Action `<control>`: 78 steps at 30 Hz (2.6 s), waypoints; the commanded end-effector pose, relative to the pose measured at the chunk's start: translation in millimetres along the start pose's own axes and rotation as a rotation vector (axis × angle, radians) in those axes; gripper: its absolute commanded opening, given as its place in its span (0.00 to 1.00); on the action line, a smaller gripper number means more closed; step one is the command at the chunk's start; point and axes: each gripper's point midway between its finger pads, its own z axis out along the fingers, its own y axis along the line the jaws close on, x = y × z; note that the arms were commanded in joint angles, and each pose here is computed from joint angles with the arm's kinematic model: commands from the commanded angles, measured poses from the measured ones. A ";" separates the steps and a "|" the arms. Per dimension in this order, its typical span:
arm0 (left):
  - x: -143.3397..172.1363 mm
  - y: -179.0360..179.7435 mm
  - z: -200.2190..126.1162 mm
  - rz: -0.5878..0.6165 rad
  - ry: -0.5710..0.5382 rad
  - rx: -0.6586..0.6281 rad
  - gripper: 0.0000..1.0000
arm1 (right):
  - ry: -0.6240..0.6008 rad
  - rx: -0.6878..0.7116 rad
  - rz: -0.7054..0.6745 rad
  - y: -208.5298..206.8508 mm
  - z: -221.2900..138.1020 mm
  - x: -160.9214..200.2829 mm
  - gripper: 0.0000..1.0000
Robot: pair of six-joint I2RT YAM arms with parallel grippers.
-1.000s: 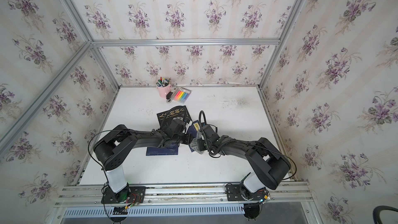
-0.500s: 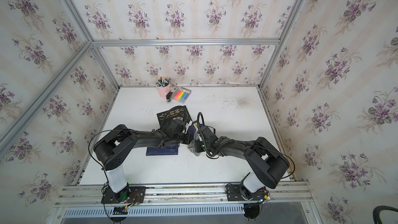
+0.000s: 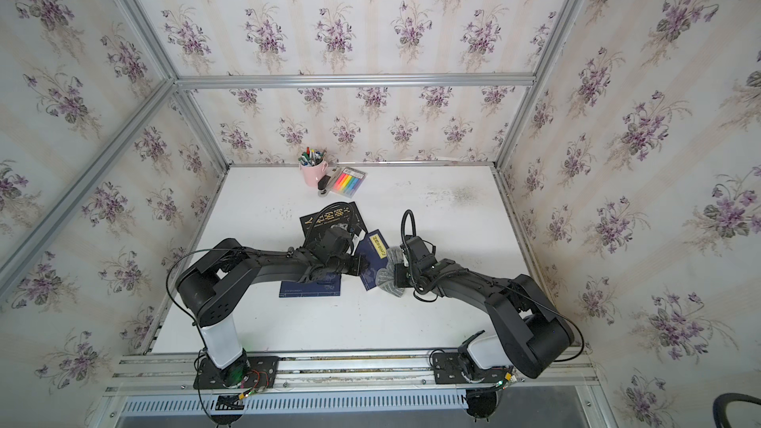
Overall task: Wipe the cover of the book
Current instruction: Wipe the dirt from the cover of the book.
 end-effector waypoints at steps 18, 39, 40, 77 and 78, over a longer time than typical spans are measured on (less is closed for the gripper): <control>31.6 36.2 -3.0 -0.047 0.107 -0.156 0.00 | 0.101 -0.045 -0.064 42.7 17.2 29.3 0.00; -26.3 20.2 -50.7 -0.009 -0.003 -0.121 0.00 | -0.014 -0.111 -0.075 48.9 -18.4 -31.3 0.00; -30.2 23.4 -53.9 -0.014 -0.012 -0.126 0.00 | -0.015 -0.114 -0.075 50.3 -17.6 -33.1 0.00; -49.7 96.8 -11.2 -0.121 0.066 -0.238 0.00 | 0.085 -0.093 -0.085 60.9 38.7 -38.4 0.00; -48.0 95.6 -8.3 -0.127 0.073 -0.223 0.00 | 0.084 -0.094 -0.085 62.8 40.2 -41.3 0.00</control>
